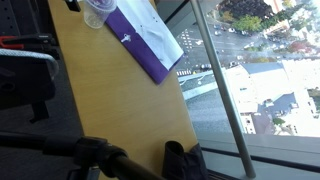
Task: Place the straw in the cup
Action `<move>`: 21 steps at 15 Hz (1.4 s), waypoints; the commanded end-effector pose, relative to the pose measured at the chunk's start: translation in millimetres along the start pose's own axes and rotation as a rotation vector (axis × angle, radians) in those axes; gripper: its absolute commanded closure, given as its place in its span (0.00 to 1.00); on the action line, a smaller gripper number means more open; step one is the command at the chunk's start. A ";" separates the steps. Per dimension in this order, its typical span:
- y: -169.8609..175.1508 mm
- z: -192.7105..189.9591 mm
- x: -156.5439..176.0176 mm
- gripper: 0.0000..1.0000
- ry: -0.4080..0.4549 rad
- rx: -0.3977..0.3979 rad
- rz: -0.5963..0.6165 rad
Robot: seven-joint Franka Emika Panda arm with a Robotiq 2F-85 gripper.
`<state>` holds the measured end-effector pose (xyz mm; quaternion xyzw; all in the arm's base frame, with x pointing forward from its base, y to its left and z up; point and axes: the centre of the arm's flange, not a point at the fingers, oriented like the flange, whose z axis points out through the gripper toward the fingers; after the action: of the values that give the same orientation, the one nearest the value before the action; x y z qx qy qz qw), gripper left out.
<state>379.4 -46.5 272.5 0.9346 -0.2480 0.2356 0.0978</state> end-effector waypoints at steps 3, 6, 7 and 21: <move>18.5 -53.5 -37.6 0.00 0.040 0.075 0.038; 14.9 -53.6 -36.6 0.00 0.052 0.097 0.045; 14.7 -53.1 -35.0 0.00 0.057 0.100 0.049; 48.6 -44.4 -22.2 0.00 0.050 0.126 0.101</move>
<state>355.9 -69.8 291.2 0.9158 -0.2762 0.2887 0.0408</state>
